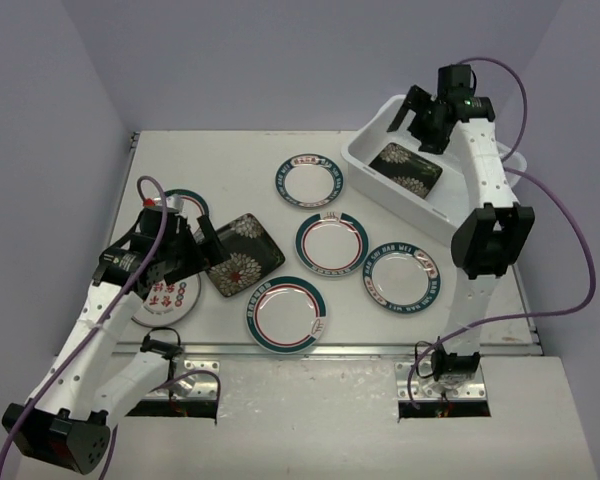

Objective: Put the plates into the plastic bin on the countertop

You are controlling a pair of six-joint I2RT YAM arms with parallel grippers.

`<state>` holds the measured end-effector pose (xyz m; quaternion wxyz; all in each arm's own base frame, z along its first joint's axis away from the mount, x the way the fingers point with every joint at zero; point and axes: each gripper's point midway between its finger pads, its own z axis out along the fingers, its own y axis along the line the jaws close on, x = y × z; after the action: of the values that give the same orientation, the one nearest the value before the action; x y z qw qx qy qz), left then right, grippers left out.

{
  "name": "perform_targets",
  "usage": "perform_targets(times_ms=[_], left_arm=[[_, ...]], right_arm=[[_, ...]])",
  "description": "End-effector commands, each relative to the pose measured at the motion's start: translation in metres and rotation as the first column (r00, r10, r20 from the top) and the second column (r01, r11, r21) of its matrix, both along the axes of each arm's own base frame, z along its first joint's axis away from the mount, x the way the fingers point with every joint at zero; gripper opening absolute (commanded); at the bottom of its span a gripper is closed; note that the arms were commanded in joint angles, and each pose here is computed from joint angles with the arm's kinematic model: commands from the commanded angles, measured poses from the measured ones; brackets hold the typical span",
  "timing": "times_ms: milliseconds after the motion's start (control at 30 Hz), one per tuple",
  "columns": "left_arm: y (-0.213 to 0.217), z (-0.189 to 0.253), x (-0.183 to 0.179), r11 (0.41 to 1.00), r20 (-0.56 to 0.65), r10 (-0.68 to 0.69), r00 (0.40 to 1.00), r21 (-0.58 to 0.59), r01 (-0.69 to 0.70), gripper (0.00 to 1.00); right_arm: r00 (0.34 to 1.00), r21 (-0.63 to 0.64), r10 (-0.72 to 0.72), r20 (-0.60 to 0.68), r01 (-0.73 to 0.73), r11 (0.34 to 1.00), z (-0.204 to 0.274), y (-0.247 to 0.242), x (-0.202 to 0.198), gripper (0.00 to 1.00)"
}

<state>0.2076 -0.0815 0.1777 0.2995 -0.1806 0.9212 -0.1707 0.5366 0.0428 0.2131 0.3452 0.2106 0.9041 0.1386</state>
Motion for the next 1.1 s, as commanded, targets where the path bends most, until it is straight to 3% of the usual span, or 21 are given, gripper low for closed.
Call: perform_targets(times_ms=[0,100,200,267,467,533,900,1067], left_arm=[[0.016,-0.019,0.009,0.985,-0.027,0.169,0.985,0.030,-0.168,1.00],[0.014,-0.040,0.016,0.976,-0.062,0.219,0.974,0.011,-0.218,1.00],[0.007,-0.063,0.024,0.969,-0.106,0.243,0.964,-0.025,-0.247,1.00],[0.003,-0.078,0.030,0.969,-0.125,0.239,0.963,-0.031,-0.245,1.00],[0.004,-0.109,0.041,0.962,-0.191,0.271,0.943,0.008,-0.274,1.00],[0.002,-0.117,0.044,0.953,-0.198,0.295,0.935,-0.010,-0.303,1.00],[0.012,-0.149,0.040,0.914,-0.210,0.399,0.893,0.012,-0.405,0.95],[0.011,-0.162,0.044,0.922,-0.189,0.382,0.905,0.008,-0.387,0.77]], right_arm=[[0.917,-0.032,0.271,0.292,-0.274,0.961,0.133,0.075,-0.070,0.99],[0.845,0.012,0.431,0.317,-0.458,0.889,0.141,0.119,-0.128,0.99],[0.788,0.108,0.503,0.355,-0.569,0.815,0.136,0.138,-0.181,0.99],[0.719,0.095,0.507,0.475,-0.615,0.782,0.144,0.142,-0.203,0.99],[0.644,0.181,0.569,0.512,-0.728,0.661,0.125,0.153,-0.269,0.99],[0.659,0.235,0.584,0.474,-0.734,0.638,0.114,0.155,-0.278,0.99],[0.692,0.191,0.574,0.438,-0.695,0.693,0.101,0.144,-0.278,0.99],[0.692,0.197,0.579,0.431,-0.699,0.688,0.098,0.144,-0.283,0.99]])
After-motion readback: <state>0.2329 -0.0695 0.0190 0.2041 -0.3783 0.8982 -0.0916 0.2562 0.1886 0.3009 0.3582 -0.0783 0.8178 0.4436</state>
